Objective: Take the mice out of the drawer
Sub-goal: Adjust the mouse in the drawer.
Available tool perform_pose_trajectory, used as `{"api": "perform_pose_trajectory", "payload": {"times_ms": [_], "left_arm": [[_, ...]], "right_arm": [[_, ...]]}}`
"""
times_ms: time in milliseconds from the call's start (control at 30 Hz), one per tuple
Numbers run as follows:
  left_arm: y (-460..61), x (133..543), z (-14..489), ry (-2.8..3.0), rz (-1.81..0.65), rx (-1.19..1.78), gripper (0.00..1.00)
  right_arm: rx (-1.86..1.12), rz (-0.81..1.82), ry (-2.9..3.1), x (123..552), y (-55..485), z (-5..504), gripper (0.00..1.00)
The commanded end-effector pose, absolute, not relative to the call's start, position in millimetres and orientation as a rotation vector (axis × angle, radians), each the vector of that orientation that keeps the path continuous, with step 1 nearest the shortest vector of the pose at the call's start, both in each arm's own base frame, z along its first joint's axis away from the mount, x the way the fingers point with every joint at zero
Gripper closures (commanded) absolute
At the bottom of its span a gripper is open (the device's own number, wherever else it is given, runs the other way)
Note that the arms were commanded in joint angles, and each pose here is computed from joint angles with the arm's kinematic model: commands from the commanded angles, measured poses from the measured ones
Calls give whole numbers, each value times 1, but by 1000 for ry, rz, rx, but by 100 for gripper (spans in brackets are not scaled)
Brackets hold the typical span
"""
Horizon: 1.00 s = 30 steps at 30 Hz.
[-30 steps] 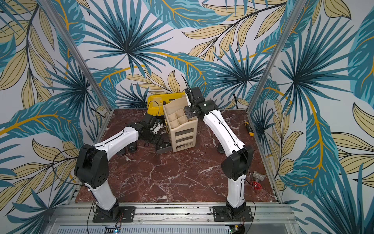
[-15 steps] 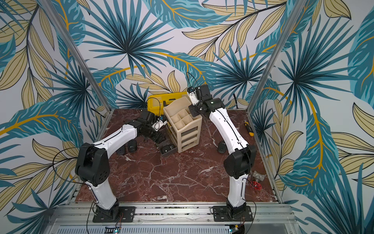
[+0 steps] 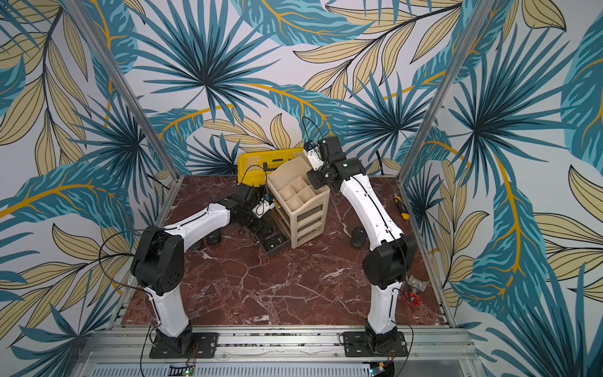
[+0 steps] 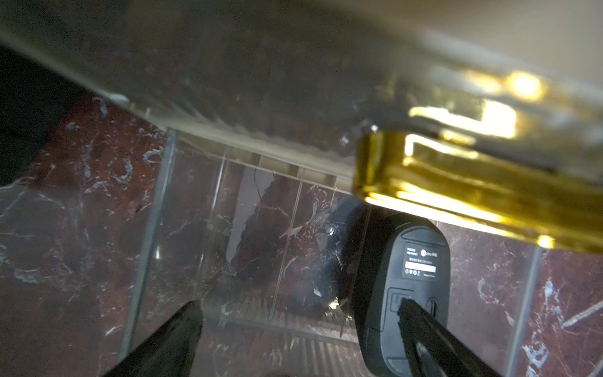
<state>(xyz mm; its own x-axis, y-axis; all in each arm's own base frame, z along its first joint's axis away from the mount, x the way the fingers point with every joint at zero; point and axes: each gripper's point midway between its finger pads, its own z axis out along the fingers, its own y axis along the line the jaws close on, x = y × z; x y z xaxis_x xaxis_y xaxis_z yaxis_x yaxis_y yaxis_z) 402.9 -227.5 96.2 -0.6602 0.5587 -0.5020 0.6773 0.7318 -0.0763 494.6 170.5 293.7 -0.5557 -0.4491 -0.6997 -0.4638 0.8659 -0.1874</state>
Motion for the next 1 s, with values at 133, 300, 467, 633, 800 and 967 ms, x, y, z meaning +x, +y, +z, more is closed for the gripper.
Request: {"api": "perform_pose_trajectory", "payload": {"times_ms": [133, 300, 467, 633, 800, 967], "left_arm": [[-273, 354, 85, 2386, -367, 1172, 3], [-265, 358, 119, 2272, -331, 998, 5], [-259, 349, 120, 2312, -343, 952, 50], [-248, 358, 129, 2357, -313, 739, 57], [-237, 363, 136, 2390, -309, 559, 72], [-221, 372, 138, 2554, -430, 274, 98]], "right_arm": [[-686, -13, 2394, 487, 171, 237, 100], [-671, -5, 2404, 486, 171, 233, 100], [-659, -4, 2413, 486, 170, 230, 100], [-644, 3, 2414, 485, 171, 232, 100], [-609, -17, 2435, 484, 167, 229, 100], [-576, -21, 2441, 482, 164, 228, 100]]}}
